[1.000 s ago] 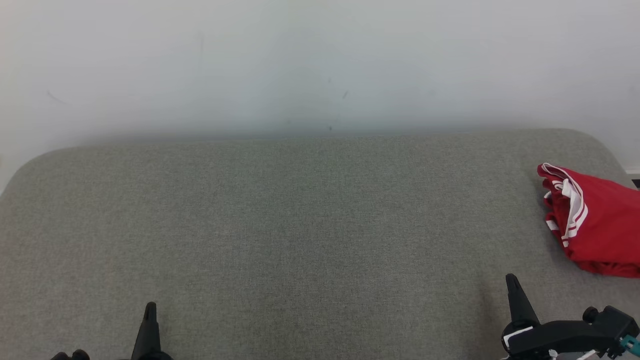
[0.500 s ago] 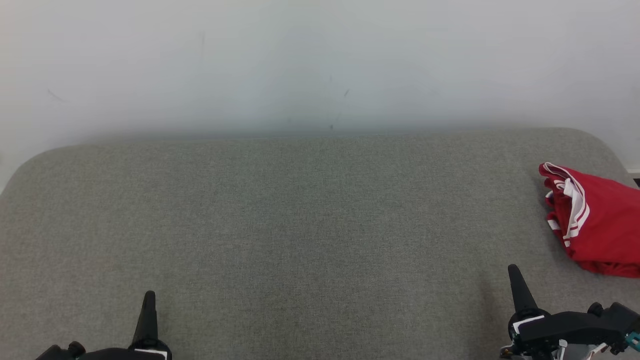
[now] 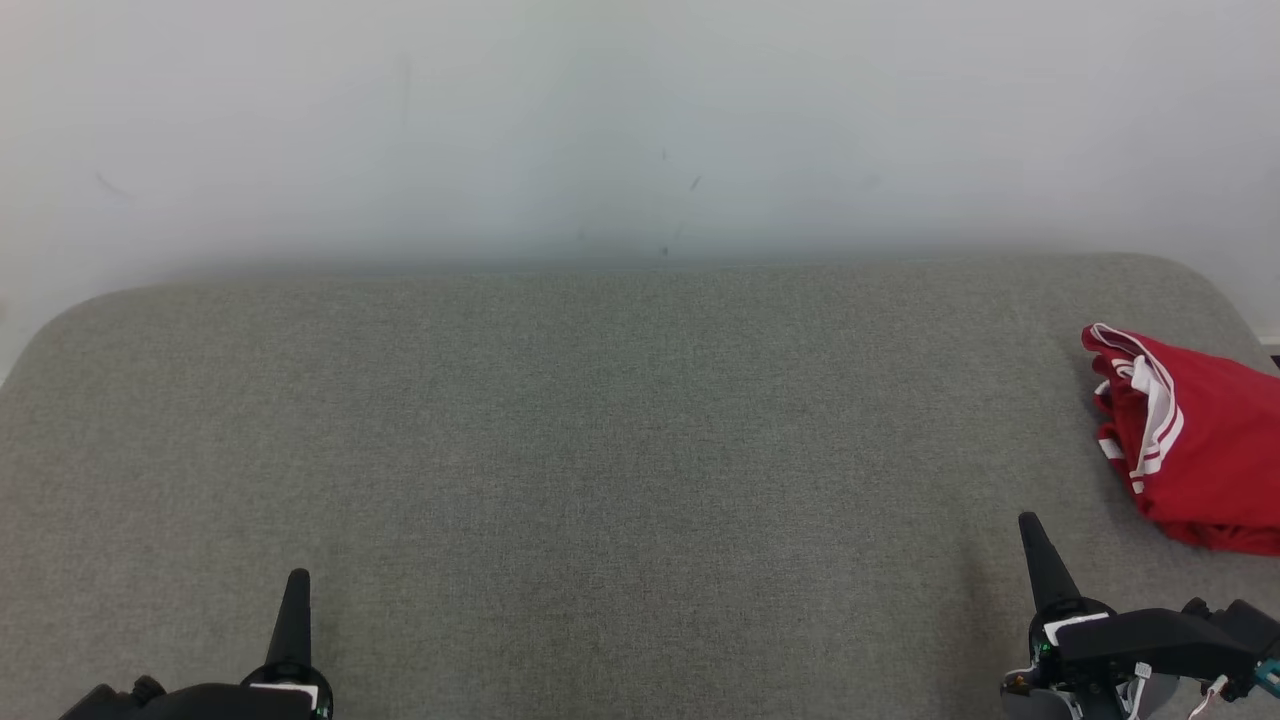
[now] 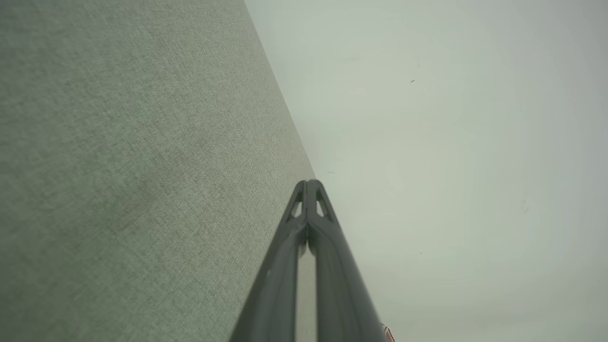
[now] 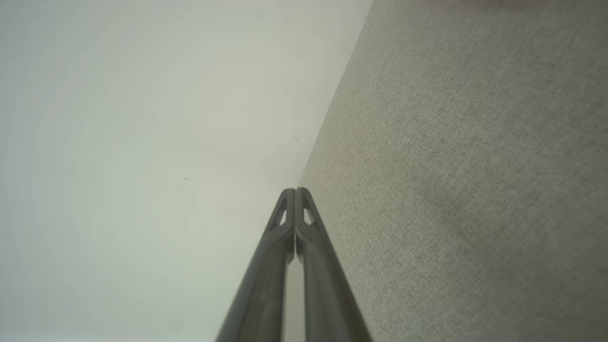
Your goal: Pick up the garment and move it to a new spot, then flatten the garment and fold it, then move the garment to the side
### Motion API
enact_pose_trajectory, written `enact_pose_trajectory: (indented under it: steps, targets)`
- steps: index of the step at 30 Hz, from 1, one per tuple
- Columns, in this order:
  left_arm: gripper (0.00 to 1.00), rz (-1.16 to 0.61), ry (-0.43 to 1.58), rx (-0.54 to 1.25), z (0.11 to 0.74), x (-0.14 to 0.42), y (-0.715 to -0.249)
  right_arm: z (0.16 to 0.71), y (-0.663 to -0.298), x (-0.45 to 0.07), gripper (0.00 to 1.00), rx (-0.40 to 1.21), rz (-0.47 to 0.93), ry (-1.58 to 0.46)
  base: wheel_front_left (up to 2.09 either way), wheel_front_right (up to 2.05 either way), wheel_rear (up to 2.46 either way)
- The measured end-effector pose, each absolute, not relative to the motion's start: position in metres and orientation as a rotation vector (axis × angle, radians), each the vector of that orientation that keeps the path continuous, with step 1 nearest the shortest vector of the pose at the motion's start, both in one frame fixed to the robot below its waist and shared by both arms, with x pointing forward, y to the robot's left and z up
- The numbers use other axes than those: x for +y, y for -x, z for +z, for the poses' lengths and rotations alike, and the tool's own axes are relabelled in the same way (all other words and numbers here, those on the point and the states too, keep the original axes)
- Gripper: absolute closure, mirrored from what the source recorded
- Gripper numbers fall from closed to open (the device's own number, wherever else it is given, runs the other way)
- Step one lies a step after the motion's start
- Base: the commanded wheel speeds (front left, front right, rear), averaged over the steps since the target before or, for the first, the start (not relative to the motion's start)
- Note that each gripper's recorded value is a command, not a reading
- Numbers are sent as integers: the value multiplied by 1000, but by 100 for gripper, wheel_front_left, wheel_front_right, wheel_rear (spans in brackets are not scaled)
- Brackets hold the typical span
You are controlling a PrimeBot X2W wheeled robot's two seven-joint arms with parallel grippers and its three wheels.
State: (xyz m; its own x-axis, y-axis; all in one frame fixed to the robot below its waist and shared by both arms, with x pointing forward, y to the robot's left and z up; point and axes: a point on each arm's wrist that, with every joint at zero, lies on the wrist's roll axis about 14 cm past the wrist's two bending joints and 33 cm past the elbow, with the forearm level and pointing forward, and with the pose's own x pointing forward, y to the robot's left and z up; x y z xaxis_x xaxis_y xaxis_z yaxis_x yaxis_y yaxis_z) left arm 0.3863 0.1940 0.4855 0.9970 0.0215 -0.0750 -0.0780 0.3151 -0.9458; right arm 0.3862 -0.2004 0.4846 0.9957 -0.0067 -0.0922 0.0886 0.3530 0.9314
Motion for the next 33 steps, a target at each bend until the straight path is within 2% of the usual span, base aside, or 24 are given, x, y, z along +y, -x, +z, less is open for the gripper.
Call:
enact_pose_trajectory:
  steps: [33]
  targets:
    - [100, 30, 1486, 24, 500, 196, -400, 503, -402, -201, 100, 27, -21, -1478, 0, 0, 0]
